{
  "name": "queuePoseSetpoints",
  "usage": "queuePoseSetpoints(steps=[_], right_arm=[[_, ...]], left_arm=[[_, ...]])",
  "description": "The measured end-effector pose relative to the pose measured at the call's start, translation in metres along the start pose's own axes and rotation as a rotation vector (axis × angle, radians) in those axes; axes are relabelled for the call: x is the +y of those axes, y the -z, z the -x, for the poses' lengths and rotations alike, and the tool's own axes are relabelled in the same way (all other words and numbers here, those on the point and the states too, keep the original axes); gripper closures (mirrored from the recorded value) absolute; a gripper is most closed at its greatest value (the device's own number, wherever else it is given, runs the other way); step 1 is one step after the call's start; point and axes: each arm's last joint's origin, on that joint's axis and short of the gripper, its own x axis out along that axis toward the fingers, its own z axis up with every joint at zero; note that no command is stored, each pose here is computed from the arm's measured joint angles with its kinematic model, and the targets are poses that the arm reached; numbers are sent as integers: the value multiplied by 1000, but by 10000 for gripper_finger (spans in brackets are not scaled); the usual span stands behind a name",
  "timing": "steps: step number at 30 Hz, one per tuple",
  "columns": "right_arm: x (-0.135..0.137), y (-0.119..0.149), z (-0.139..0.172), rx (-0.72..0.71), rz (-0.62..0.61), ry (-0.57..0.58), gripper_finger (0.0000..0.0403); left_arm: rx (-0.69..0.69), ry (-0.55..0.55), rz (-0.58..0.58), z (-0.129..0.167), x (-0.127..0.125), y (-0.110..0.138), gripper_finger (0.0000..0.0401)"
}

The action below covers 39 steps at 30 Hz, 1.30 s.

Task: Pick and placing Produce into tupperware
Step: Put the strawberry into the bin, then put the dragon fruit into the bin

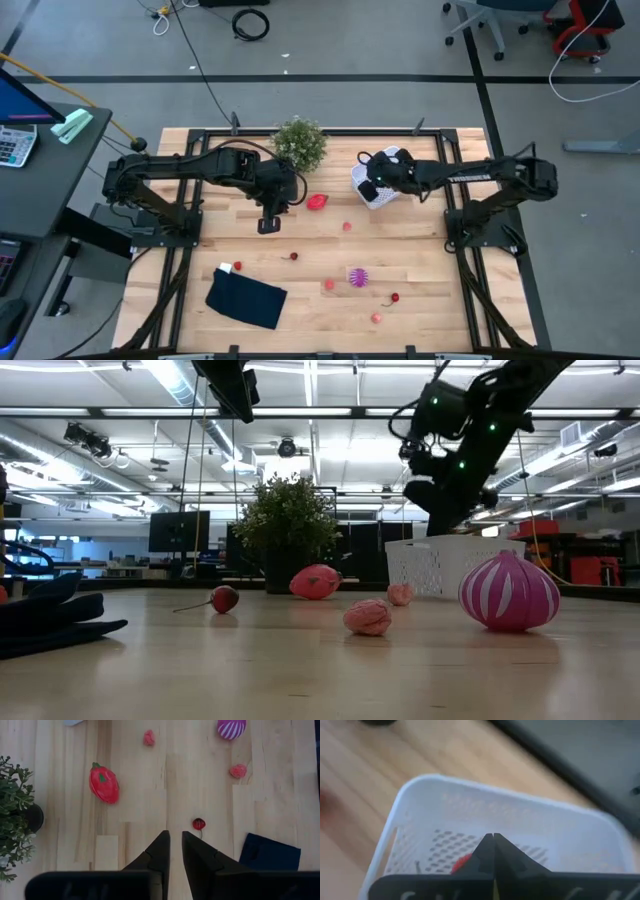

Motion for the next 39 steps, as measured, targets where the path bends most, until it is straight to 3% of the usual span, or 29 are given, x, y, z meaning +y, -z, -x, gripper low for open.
queuePoseSetpoints(steps=[6,14,24,34,39], right_arm=[[5,11,-26,132,-4,-33,403],[11,12,-38,115,13,-32,398],[10,10,-33,118,35,-84,326],[3,-6,-1,7,-18,-153,282],[-4,-16,41,-94,-110,-307,285]], left_arm=[[-9,0,-1,0,0,-1,346],[-8,0,-1,0,0,-1,347],[-12,0,-2,0,0,-1,346],[-16,0,-2,0,0,-2,344],[-16,0,-2,0,0,-2,331]])
